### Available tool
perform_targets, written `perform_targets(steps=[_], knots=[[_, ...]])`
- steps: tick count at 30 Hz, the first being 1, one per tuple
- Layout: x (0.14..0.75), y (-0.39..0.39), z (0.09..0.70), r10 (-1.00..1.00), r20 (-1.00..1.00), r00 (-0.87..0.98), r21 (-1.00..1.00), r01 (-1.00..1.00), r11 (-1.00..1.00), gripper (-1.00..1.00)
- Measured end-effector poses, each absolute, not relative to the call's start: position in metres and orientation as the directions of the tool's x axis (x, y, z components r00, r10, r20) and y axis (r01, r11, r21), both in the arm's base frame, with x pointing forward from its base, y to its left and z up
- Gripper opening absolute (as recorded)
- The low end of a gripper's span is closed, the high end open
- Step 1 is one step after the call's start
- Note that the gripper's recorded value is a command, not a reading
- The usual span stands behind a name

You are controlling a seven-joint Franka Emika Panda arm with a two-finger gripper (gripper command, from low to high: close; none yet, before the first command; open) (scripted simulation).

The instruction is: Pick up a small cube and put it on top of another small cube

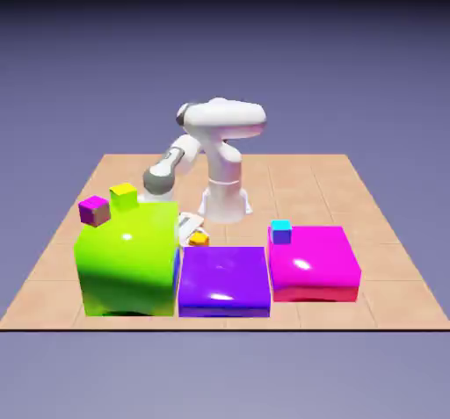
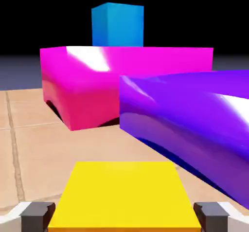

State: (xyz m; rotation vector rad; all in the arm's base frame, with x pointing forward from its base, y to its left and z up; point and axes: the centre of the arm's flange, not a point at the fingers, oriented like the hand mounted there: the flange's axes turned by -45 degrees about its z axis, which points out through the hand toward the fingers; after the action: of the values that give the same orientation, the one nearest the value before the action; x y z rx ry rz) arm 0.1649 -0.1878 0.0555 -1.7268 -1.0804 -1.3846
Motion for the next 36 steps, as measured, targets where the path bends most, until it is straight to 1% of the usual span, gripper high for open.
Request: perform_targets(steps=[2, 6, 11, 15, 21, 25, 29, 32, 36], knots=[[0.154, -0.208, 0.071, 0.195, 0.976, 0.095, -0.001, 0.9, -0.436, -1.0], [0.089, -0.255, 0.062, 0.199, 0.952, 0.234, -0.111, 0.865, -0.489, -1.0], [0.007, -0.311, 0.079, 0.214, 0.9, 0.379, -0.21, 0.809, -0.549, -1.0], [-0.052, -0.349, 0.113, 0.228, 0.849, 0.476, -0.265, 0.758, -0.596, -1.0], [-0.111, -0.393, 0.185, 0.373, 0.771, 0.516, -0.247, 0.783, -0.571, -1.0], [-0.132, -0.417, 0.243, 0.472, 0.714, 0.518, -0.24, 0.814, -0.529, -1.0], [-0.135, -0.437, 0.306, 0.566, 0.657, 0.498, -0.242, 0.85, -0.468, -1.0], [-0.126, -0.449, 0.353, 0.632, 0.617, 0.469, -0.25, 0.878, -0.408, -1.0], [-0.099, -0.46, 0.412, 0.709, 0.573, 0.41, -0.27, 0.912, -0.31, -1.0]])
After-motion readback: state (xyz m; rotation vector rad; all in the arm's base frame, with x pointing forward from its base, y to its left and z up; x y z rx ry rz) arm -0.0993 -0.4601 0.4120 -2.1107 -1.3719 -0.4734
